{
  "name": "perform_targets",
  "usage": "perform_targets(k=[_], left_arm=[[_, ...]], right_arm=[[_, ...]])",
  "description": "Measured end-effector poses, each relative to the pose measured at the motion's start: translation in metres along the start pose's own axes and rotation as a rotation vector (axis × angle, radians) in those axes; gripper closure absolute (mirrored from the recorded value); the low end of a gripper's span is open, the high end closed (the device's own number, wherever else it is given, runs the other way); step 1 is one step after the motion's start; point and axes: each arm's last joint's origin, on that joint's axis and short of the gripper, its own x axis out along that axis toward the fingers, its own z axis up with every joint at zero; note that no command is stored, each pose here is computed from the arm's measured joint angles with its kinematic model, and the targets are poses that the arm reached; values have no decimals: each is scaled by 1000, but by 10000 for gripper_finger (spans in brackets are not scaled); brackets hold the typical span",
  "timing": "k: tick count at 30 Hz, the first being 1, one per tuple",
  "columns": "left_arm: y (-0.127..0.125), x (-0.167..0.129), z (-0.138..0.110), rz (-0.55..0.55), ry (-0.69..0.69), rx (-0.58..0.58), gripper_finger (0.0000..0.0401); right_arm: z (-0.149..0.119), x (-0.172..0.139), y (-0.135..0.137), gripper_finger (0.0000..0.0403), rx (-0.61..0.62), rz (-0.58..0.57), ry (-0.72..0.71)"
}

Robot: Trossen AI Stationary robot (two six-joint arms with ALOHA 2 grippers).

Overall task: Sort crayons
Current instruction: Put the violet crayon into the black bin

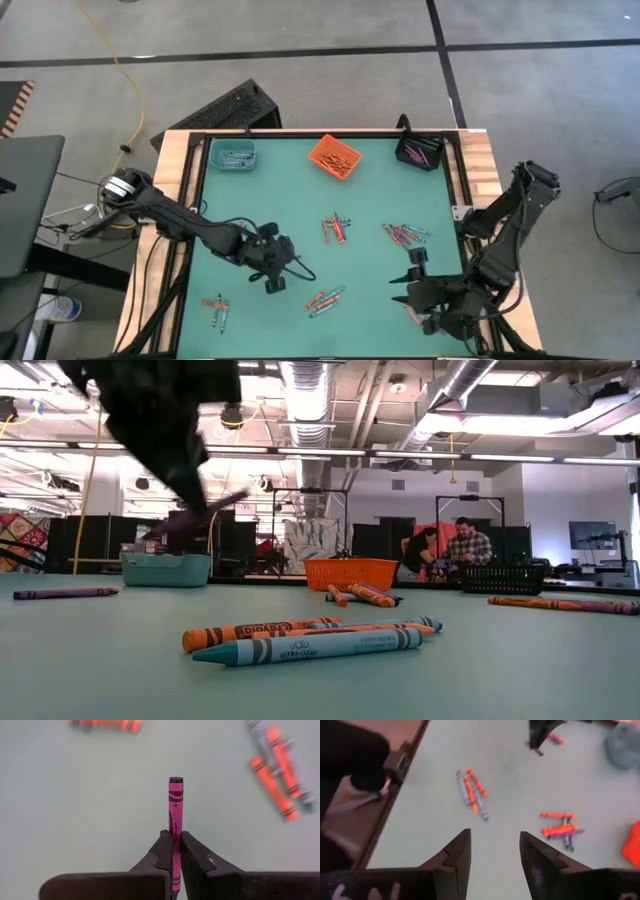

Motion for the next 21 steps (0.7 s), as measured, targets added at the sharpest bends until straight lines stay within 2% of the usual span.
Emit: perform_targets(k=[4,11,16,21], left_arm=[[-19,-10,17,-48,-185,105,399],[-50,-28,34,-102,-526,322,399],[-64,-40,39,-118,-690,431,399],[-69,-46,44,-179,-774,508,399]], right_arm=[[-1,20,5,241,-20,1,-108],[2,49,9,241,-78,28,-403],[4,59,6,241,-123,-10,-564],[10,78,5,241,-172,-33,-626]])
